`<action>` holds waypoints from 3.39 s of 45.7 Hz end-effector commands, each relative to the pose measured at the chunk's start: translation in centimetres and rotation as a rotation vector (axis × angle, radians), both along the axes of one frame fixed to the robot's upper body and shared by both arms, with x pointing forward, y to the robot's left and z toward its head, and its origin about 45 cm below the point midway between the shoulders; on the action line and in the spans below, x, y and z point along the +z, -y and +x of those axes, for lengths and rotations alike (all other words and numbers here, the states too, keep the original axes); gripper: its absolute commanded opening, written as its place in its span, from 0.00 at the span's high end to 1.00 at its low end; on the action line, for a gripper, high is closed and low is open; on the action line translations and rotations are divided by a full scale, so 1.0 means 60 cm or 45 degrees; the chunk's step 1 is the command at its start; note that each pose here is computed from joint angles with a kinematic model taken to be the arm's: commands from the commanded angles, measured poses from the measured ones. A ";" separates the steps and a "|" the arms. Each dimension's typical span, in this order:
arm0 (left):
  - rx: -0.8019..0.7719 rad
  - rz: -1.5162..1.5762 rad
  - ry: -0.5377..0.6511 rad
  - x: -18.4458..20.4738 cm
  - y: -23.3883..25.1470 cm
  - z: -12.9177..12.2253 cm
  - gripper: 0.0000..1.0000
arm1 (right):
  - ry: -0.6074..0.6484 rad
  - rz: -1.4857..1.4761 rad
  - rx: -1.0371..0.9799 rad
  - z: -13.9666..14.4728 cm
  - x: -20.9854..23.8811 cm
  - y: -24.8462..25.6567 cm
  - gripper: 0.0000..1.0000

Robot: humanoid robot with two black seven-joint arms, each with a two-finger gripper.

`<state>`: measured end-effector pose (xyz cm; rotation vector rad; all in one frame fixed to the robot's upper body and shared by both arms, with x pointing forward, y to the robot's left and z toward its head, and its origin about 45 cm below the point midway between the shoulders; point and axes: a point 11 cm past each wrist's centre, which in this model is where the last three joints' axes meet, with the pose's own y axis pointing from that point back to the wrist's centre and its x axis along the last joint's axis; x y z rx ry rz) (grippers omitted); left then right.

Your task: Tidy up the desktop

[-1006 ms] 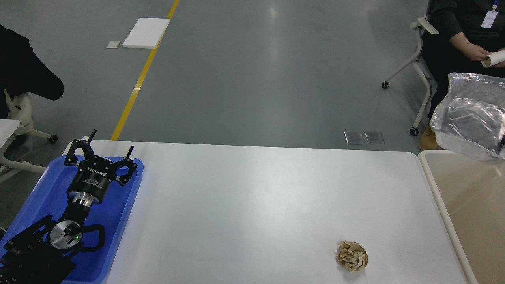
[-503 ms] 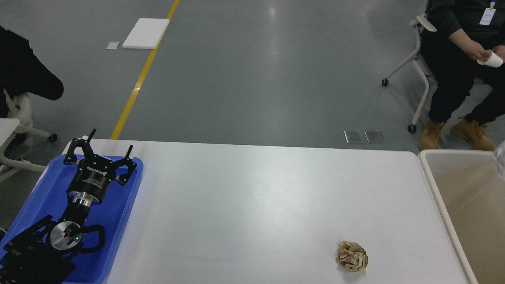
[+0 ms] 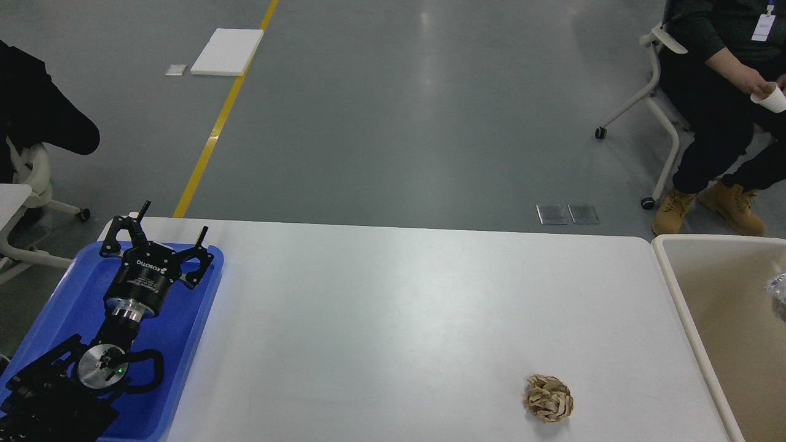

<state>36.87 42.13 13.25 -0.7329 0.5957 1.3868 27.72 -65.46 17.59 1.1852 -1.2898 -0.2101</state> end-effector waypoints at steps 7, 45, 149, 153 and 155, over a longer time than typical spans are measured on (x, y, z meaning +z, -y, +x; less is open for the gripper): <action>0.000 0.000 0.000 0.000 0.000 0.000 0.01 | 0.013 0.038 -0.048 -0.021 -0.101 -0.045 1.00; -0.001 0.000 -0.001 0.000 0.000 0.000 0.01 | 0.209 -0.071 -0.068 0.021 0.052 0.021 0.00; -0.001 0.000 -0.003 -0.001 0.000 -0.001 0.01 | -0.540 0.128 1.364 0.217 0.263 -0.646 0.00; 0.001 0.000 -0.002 -0.001 0.000 -0.001 0.01 | -0.556 0.113 1.383 0.217 0.259 -0.656 0.00; -0.001 0.000 -0.003 -0.001 0.000 -0.001 0.01 | -0.557 0.113 1.385 0.217 0.259 -0.658 0.00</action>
